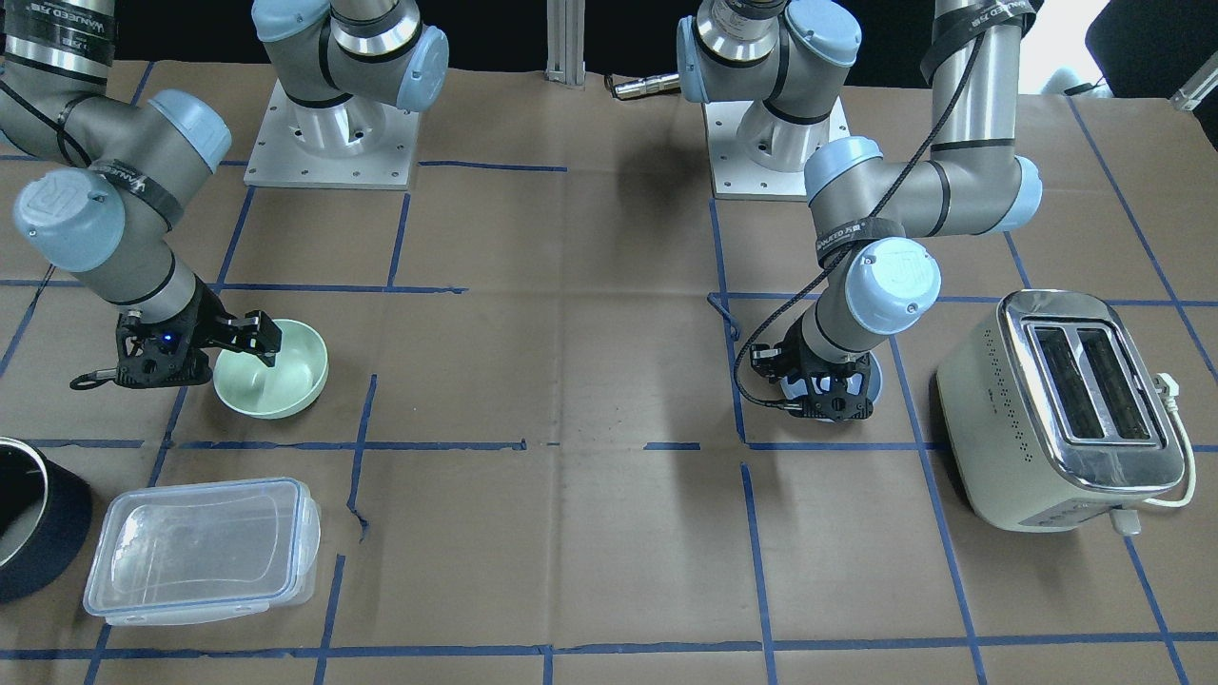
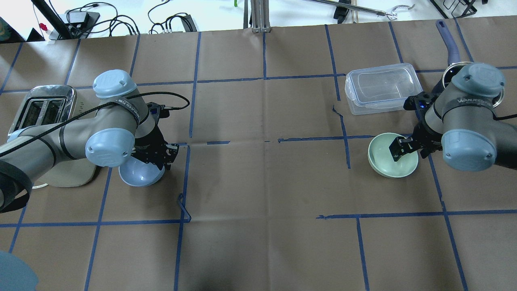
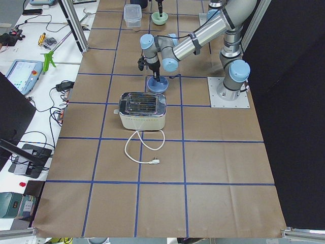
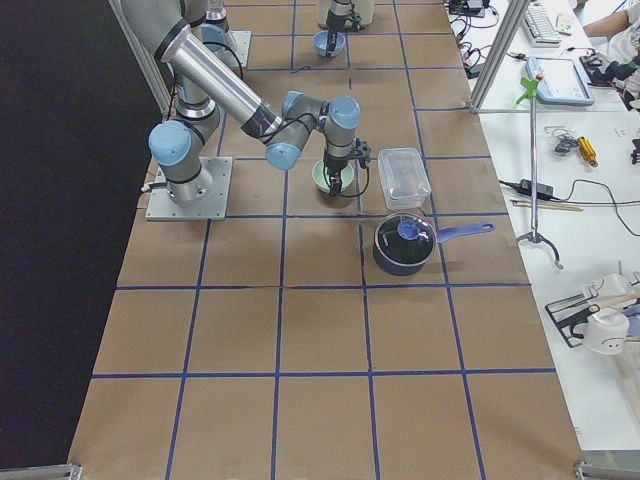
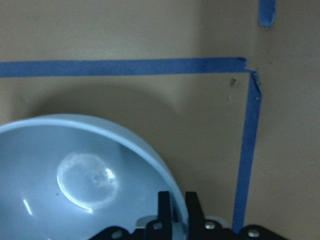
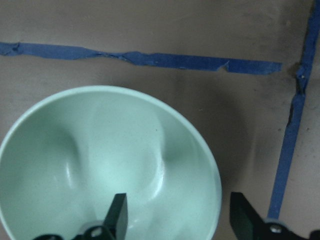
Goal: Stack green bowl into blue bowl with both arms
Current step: 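Lift the blue bowl with the left gripper while the right gripper lifts the green bowl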
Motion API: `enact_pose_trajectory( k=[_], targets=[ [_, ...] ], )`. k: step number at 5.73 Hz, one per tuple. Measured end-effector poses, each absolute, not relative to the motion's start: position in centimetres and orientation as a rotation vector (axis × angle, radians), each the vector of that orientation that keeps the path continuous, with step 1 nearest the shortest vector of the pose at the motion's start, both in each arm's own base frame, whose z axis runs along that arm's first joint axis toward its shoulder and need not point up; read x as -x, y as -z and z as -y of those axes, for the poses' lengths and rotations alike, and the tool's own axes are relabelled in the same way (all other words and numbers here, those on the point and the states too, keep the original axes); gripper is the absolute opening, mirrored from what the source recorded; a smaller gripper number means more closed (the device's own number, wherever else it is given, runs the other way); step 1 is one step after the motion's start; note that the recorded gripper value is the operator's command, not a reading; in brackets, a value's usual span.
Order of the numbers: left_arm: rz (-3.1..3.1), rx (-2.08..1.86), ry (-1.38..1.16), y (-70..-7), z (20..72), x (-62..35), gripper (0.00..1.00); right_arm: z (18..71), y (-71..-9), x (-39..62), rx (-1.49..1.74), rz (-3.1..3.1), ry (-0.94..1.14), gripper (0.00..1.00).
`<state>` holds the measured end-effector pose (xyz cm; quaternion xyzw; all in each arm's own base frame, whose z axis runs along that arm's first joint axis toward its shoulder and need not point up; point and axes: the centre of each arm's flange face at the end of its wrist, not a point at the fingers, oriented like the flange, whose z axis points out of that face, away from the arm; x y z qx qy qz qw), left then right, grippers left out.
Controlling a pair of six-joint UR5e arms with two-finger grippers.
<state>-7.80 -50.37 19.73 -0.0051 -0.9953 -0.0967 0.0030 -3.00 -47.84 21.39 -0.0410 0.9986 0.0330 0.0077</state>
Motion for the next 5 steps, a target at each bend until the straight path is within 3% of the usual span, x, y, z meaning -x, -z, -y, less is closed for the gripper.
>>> enact_pose_trajectory(
  k=[2,5],
  targets=[
    [3.136,0.14,0.185,-23.0,52.2,11.2,0.0,48.1,-21.6,3.2,0.094,-3.125,-0.093,0.06],
    [3.117,0.361,-0.038,-27.8,54.1,27.9,0.01,51.5,-27.8,4.3,-0.016,-3.133,-0.078,0.07]
  ],
)
